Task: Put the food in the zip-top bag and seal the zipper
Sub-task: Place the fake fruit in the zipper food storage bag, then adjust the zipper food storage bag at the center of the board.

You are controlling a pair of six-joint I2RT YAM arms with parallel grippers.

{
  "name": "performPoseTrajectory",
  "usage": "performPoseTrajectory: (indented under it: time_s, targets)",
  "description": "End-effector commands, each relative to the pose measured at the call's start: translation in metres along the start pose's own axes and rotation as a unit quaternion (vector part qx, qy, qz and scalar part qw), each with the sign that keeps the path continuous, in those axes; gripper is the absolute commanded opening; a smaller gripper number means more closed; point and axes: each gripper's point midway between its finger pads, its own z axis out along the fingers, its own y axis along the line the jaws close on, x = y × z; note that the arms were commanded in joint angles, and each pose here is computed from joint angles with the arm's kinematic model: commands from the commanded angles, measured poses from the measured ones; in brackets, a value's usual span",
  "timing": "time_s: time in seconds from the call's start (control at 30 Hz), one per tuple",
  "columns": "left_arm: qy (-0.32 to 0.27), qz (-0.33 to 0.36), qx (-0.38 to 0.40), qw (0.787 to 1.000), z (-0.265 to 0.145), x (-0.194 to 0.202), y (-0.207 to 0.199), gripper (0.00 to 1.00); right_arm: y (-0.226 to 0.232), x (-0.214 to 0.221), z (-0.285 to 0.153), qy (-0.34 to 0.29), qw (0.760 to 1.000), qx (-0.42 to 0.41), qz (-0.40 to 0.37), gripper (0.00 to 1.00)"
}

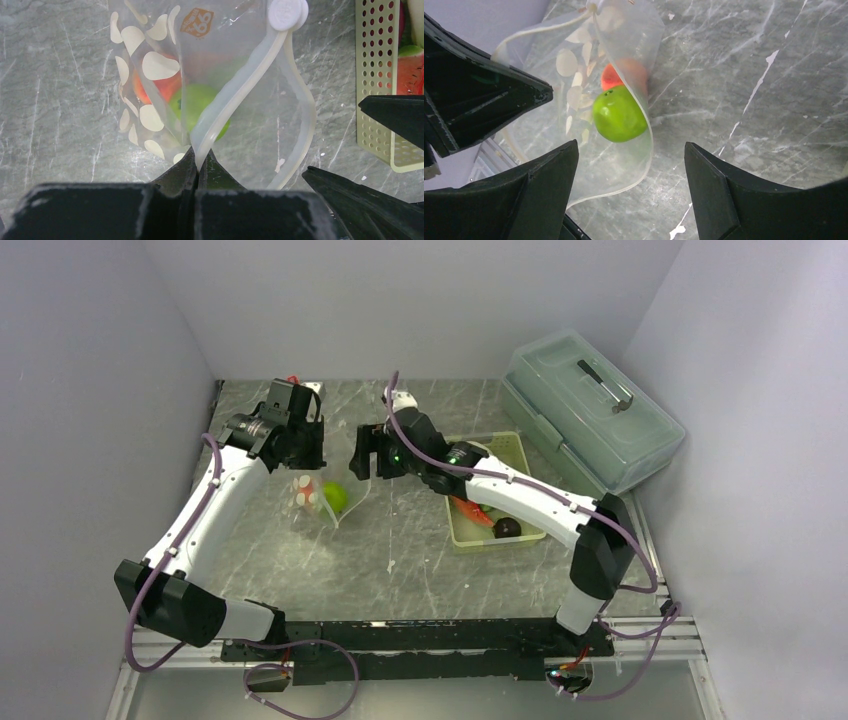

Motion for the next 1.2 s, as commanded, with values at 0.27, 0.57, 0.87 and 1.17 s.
performPoseTrajectory:
  time_s: [0.27, 0.57, 0.87, 1.17]
  targets:
    - [-0.018, 0.002, 0.006, 1.0, -0.003, -0.008, -0.001, 0.0, -0.008, 0.031, 0.024, 0.037, 0.999, 0.014, 0.002, 0.72]
    - [-0.017, 0.001, 0.009, 1.0, -0.003, -0.006, -0.001, 0.0, -0.011, 0.035, 0.042, 0.044, 0.999, 0.025, 0.003, 0.6]
    - [-0.018, 0.0, 0.005, 1.0, -0.005, -0.007, 0.0, 0.0, -0.005, 0.028, 0.046, 0.041, 0.999, 0.022, 0.005, 0.22]
    - [-0.039, -0.004, -0.023, 0.999, -0.023, -0.018, 0.009, 0.0, -0.001, -0.003, 0.013, 0.002, 1.0, 0.026, -0.012, 0.0]
